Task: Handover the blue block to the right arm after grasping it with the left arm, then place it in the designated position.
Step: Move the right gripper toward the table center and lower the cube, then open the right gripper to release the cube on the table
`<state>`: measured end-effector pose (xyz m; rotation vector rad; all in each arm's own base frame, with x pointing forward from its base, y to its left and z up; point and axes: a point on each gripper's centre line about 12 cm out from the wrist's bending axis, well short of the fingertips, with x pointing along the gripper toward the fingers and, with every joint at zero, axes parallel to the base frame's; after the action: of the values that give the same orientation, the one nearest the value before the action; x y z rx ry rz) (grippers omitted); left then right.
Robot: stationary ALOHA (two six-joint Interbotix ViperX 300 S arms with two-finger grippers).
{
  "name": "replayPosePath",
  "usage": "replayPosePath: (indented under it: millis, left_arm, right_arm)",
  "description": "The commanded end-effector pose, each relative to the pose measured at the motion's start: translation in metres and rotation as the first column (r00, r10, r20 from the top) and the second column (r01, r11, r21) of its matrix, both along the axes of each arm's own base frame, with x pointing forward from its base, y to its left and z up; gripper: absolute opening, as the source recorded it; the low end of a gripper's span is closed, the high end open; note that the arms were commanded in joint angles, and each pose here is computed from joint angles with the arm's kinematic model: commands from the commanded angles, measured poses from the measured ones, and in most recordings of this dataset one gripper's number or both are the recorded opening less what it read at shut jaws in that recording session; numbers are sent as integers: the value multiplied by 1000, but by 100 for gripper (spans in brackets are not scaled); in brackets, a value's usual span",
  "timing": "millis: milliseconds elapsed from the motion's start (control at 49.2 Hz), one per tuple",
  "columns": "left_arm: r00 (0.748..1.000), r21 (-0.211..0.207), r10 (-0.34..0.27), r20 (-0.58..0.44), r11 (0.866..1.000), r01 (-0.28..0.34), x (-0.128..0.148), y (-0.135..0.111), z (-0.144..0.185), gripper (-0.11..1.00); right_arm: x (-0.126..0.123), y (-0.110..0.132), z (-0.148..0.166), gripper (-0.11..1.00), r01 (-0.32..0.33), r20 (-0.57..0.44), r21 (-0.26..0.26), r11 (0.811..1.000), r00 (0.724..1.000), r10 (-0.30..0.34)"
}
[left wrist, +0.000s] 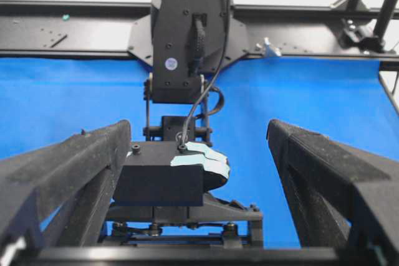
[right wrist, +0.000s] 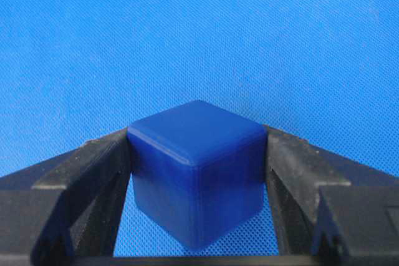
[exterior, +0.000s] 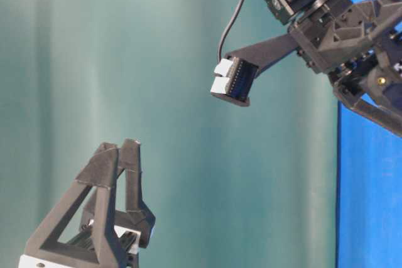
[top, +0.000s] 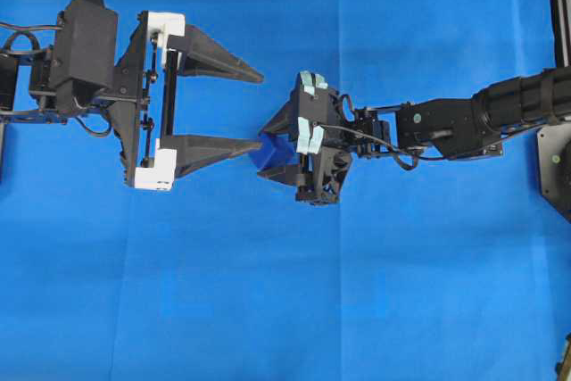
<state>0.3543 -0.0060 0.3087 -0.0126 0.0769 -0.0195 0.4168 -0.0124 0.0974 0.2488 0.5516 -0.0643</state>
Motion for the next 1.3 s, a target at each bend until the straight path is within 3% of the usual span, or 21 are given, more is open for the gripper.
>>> replayPosePath:
  millis: [0,244,426,589,792,1279]
  left_arm:
    - [999,-2,-4,35,1000,4,-3,-2,11,93]
    - [999,-1,-5,34,1000,5,-3,-2,11,93]
    - [999,-2,-4,34,1000,4,-3,-2,11,93]
    - [999,-2,-3,35,1000,3,-4,-1,12,93]
    - [999,-2,-4,37,1000,4,-5,-1,12,93]
    - [999,-2,-4,35,1000,4,-5,-1,11,93]
  right_arm:
    - [6,-1,12,54,6,40,3,1000,999,-6]
    - [7,-3,12,55,43,42,32,999,998,-45]
    - [6,-4,12,94,51,40,38,998,998,-52]
    - [7,-2,13,81,49,40,40,998,998,-50]
    - [6,4,29,83,33,56,39,999,998,-36]
    - [-24,7,126,83,30,90,25,999,995,-32]
